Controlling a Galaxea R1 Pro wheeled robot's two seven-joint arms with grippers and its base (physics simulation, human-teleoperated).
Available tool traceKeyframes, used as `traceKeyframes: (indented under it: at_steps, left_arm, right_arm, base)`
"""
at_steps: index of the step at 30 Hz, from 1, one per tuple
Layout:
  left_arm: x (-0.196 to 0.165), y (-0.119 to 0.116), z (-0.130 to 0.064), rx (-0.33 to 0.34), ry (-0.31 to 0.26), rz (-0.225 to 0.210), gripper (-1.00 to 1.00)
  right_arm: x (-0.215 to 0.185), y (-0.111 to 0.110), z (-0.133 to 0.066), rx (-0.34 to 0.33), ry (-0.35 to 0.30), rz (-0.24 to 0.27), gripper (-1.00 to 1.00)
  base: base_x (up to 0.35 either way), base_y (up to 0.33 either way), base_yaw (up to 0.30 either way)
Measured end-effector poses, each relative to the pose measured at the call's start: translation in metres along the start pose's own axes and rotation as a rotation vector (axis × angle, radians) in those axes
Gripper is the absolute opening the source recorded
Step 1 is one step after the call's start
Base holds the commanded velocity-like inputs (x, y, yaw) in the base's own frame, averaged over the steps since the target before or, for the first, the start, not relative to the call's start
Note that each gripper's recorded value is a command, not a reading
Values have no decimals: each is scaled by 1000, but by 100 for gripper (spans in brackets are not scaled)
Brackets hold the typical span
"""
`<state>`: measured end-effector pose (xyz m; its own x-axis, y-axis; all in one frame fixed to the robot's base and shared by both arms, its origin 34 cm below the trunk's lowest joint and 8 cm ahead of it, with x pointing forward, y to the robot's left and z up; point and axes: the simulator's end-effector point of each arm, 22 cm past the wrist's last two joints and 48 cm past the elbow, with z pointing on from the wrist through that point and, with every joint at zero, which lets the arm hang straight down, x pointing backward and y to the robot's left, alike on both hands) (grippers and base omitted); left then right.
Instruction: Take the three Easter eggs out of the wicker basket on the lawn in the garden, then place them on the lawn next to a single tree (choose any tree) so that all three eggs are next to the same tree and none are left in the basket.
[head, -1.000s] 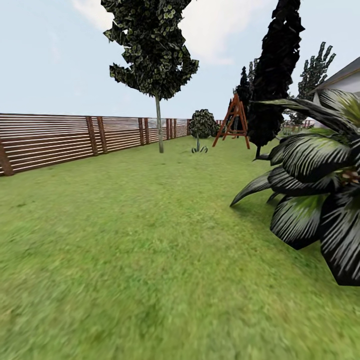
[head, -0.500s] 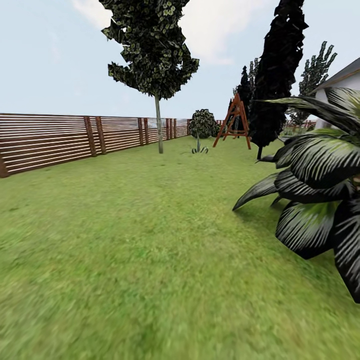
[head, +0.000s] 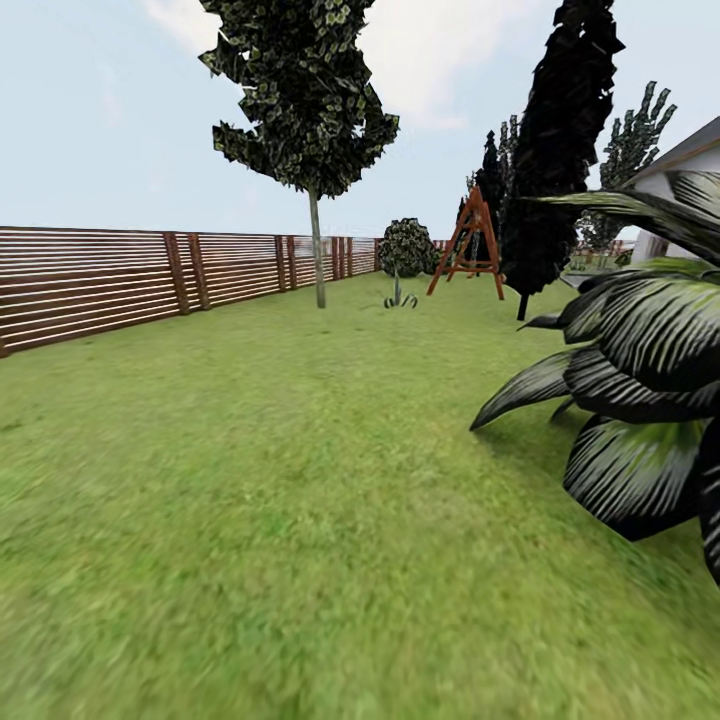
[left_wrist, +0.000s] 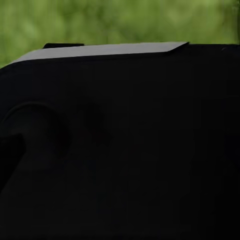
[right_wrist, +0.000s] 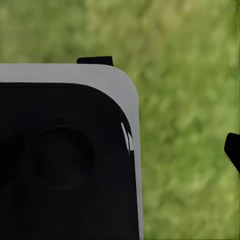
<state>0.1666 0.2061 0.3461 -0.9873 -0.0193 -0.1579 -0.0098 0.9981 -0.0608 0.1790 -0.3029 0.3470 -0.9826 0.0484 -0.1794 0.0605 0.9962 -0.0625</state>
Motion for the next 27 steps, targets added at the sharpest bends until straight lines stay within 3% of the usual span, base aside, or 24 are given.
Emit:
traceKeyframes:
  at_steps: [10, 27]
  left_arm:
    - [0, 3, 0, -4, 1, 1, 100]
    - [0, 47, -1, -62, 4, 11, 100]
  right_arm:
    - [0, 0, 0, 0, 0, 0, 100]
    - [-1, -1, 0, 1, -2, -1, 100]
  base:
    - [334, 0, 0]
    - [334, 0, 0]
